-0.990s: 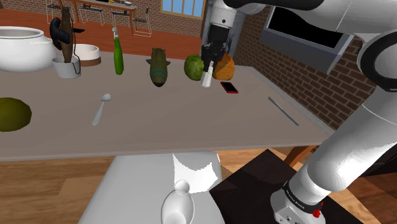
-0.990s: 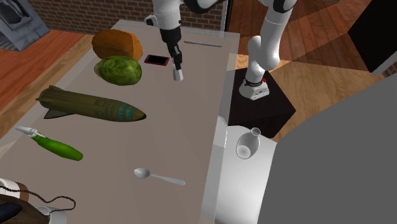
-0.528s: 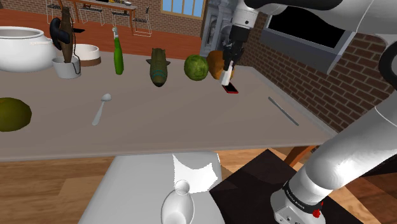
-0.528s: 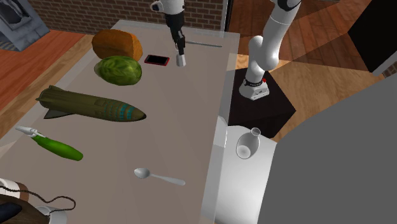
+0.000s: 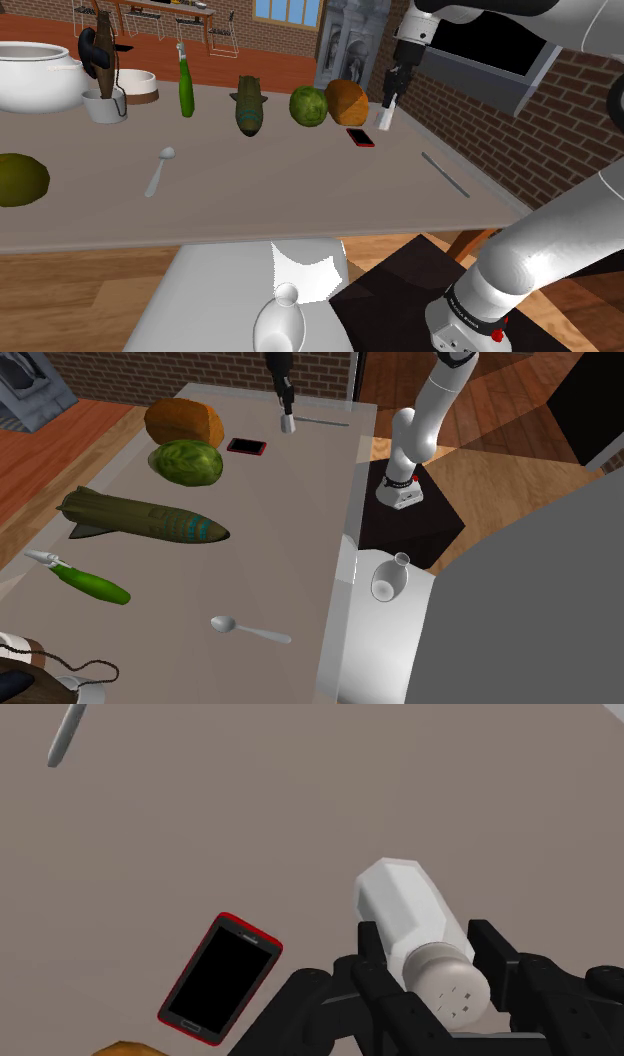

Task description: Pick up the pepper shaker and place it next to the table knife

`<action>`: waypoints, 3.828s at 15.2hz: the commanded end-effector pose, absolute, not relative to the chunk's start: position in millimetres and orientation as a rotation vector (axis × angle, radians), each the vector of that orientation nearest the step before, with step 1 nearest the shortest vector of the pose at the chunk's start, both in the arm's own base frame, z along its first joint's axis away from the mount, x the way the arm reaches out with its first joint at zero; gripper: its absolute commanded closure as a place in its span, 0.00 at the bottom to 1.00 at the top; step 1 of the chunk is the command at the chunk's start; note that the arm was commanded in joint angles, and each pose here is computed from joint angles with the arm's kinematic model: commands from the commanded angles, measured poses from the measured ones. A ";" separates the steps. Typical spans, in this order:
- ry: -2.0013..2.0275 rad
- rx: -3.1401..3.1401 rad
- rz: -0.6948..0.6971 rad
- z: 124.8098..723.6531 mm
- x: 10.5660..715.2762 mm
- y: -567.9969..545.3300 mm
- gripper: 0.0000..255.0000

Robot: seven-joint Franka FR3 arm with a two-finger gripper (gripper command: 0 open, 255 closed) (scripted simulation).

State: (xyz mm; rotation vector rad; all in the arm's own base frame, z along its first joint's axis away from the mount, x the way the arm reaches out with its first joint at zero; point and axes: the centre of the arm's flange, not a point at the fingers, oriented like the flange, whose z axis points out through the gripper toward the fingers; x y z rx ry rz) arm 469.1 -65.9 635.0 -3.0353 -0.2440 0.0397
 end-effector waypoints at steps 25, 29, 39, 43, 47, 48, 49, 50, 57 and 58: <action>-0.246 -3.034 0.040 656.5 372.0 -348.0 1.00; -0.246 -3.034 0.040 635.4 372.0 -348.0 1.00; -0.246 -3.034 0.040 582.6 372.0 -348.0 1.00; -0.246 -3.034 0.040 561.4 372.0 -348.0 1.00; -0.246 -3.034 0.040 540.3 372.0 -348.0 1.00; -0.246 -3.034 0.040 535.1 372.0 -348.0 1.00; -0.246 -3.034 0.040 529.8 372.0 -348.0 1.00; -0.246 -3.034 0.040 524.5 372.0 -348.0 1.00; -0.246 -3.034 0.040 507.2 372.0 -348.0 1.00; -0.246 -3.034 0.040 507.2 372.0 -348.0 1.00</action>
